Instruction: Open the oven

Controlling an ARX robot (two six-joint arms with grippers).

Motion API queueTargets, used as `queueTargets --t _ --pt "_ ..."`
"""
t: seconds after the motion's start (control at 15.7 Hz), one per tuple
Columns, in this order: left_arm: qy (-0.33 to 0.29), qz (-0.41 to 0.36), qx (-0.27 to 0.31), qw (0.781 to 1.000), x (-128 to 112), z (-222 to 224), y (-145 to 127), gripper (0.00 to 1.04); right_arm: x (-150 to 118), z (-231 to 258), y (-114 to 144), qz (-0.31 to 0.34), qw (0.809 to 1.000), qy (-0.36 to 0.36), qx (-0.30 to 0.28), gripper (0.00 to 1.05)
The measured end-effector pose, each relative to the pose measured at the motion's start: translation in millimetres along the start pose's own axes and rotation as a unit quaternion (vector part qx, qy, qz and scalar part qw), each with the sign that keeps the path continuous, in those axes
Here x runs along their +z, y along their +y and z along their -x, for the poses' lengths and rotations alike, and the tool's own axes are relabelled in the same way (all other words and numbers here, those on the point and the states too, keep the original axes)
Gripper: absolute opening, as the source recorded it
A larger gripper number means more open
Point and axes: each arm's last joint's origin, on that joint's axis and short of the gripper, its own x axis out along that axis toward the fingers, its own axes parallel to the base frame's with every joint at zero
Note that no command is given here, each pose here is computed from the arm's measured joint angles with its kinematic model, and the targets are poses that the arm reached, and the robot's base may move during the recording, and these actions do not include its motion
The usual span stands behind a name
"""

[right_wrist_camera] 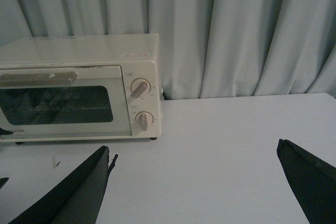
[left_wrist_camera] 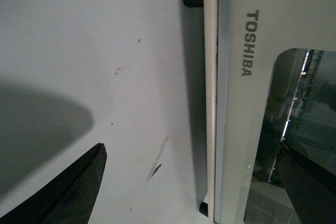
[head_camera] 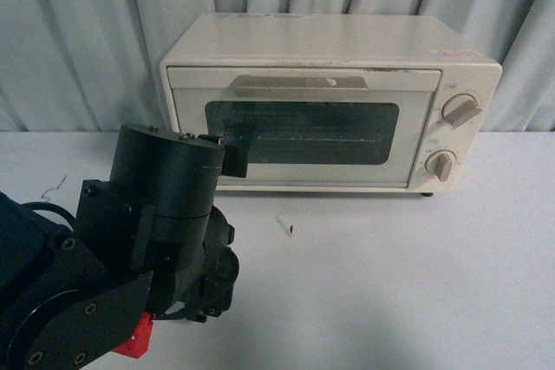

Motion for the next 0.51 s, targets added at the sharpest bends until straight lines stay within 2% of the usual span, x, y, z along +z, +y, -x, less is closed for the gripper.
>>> queueTargets --t 0.51 --pt "-0.004 0.016 0.014 1.000 -1.8 -1.8 6.8 0.98 0.0 0.0 0.0 0.000 1.000 0.000 0.000 0.98"
